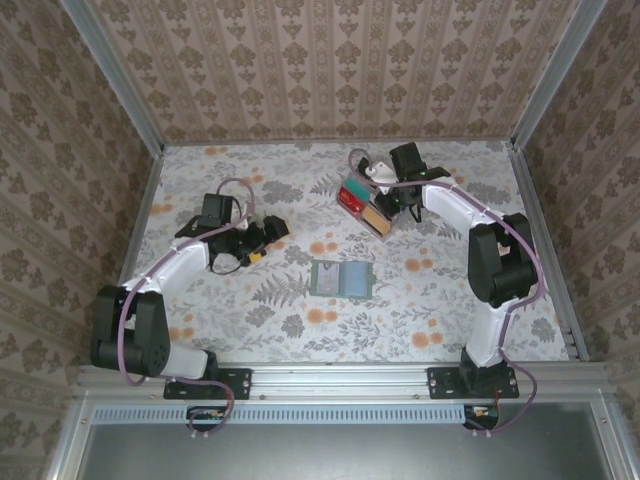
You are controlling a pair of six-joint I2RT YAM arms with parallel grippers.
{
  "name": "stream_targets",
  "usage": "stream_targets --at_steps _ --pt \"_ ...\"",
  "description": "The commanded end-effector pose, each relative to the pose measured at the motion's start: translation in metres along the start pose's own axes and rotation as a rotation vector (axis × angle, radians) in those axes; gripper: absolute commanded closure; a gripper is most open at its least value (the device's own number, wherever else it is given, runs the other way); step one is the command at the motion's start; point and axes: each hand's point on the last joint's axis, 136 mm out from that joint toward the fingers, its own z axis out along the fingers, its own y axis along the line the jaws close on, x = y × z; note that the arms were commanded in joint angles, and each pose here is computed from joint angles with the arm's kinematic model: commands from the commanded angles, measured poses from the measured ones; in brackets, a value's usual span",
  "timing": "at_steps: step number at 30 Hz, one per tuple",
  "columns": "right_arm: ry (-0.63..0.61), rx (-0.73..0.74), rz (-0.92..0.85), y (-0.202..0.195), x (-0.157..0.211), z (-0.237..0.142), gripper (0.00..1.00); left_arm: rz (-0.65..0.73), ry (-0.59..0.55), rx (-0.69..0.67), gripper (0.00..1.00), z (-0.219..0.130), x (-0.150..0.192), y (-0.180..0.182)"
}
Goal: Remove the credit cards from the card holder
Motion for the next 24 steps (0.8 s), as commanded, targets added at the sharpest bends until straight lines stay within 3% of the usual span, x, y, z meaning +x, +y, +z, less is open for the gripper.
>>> stream_targets --at_steps 1,9,14,18,24 --pt "0.020 -0.007 -0.015 -0.004 0.002 0.004 0.97 -0.003 0.022 0.015 0.00 0.002 0.006 0.000" --pt "0.040 -0.017 -0.030 -0.002 0.008 0.009 0.95 -0.002 0.025 0.020 0.00 0.003 0.007 -0.001" --pt "0.031 -0.024 -0.029 -0.002 0.004 0.007 0.86 -0.005 0.026 0.023 0.00 0.003 0.007 -0.001" --pt "0.019 -0.028 -0.017 -0.001 -0.002 -0.003 0.78 -0.004 0.023 0.026 0.00 0.003 0.006 -0.003" --pt "-0.032 -0.005 0.008 -0.004 -0.015 -0.027 0.75 0.002 0.020 0.029 0.00 0.001 0.006 -0.005"
